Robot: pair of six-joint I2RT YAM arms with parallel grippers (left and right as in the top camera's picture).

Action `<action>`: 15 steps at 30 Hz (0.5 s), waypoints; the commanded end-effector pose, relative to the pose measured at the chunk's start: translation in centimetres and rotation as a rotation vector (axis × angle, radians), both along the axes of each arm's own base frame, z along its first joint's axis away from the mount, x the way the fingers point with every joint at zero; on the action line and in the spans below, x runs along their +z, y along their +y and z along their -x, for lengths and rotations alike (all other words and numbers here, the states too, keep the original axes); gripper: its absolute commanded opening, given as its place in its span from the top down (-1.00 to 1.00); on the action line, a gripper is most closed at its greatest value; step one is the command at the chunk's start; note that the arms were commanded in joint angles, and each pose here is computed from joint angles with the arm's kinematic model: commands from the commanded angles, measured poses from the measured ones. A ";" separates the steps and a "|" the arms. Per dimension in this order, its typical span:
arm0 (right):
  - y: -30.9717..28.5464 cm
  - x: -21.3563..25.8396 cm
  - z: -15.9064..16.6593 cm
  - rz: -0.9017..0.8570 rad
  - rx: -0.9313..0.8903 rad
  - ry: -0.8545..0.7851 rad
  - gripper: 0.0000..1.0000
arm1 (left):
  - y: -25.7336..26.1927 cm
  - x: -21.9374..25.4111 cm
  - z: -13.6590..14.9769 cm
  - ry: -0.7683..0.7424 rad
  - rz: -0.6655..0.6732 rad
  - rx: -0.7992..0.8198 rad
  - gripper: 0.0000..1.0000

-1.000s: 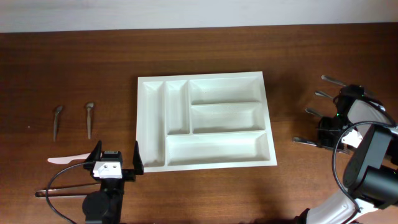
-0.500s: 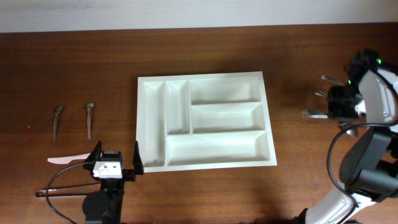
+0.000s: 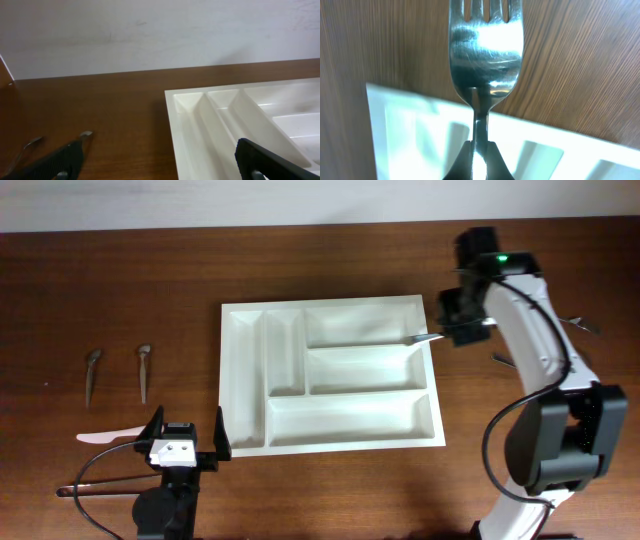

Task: Pack container
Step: 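Carry the fork left and lower it into the tray's middle compartment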

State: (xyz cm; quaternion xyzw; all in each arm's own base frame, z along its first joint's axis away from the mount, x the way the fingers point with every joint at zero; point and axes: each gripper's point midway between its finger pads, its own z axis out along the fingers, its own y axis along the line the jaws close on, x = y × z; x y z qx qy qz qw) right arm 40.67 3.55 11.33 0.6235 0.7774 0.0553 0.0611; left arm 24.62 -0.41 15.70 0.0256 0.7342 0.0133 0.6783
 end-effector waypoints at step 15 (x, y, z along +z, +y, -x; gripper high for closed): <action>10.3 0.4 3.2 -0.023 0.069 0.037 0.82 | 0.0 -0.1 0.0 0.000 -0.016 -0.002 -0.98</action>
